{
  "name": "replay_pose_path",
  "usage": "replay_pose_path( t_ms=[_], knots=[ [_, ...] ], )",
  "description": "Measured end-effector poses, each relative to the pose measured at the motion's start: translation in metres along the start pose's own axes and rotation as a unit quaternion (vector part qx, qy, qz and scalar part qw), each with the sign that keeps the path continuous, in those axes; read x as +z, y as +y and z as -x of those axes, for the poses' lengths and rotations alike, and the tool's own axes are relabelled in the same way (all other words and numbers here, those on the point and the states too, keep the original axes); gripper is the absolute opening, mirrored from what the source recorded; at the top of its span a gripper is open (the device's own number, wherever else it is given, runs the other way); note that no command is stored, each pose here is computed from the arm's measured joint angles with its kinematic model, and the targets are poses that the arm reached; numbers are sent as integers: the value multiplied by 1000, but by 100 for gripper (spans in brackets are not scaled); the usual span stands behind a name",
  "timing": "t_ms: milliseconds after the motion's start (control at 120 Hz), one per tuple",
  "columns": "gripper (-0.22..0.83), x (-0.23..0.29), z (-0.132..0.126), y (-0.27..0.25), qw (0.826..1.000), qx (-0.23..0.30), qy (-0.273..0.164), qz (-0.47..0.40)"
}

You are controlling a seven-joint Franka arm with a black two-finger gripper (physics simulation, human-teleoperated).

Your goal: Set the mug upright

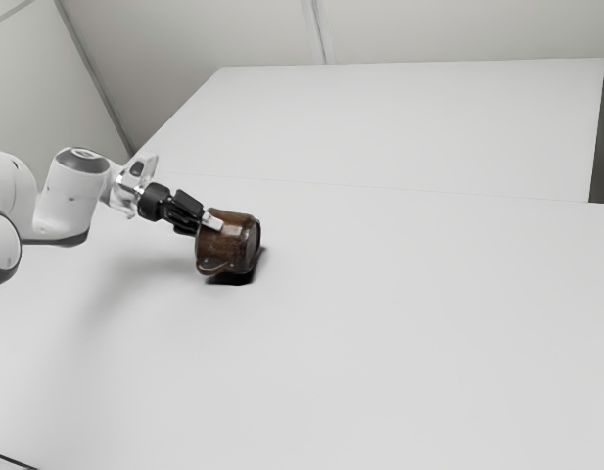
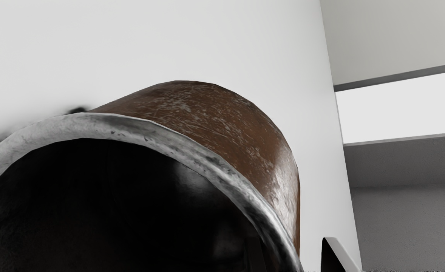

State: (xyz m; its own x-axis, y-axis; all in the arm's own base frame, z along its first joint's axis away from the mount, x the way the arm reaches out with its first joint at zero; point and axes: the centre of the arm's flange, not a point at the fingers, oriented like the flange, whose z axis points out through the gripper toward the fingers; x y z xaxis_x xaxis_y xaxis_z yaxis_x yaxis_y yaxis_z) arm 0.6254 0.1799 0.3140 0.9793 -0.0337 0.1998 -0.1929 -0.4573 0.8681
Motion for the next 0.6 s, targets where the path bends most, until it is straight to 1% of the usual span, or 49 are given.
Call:
replay_pose_path(
  t_ms=[67, 142, 242, 433, 533, 600],
  knots=[
    [3, 2, 0, 3, 1000, 0, -3, 6],
    [-3, 4, 0, 6, 1000, 0, -7, 11],
    [-9, 5, -1, 8, 1000, 1, -10, 14],
    [-14, 7, -3, 19, 1000, 9, -18, 10],
    [-15, 8, -4, 40, 999, 24, -34, -12],
    [-15, 5, -2, 62, 997, 39, -51, -48]
  ],
)
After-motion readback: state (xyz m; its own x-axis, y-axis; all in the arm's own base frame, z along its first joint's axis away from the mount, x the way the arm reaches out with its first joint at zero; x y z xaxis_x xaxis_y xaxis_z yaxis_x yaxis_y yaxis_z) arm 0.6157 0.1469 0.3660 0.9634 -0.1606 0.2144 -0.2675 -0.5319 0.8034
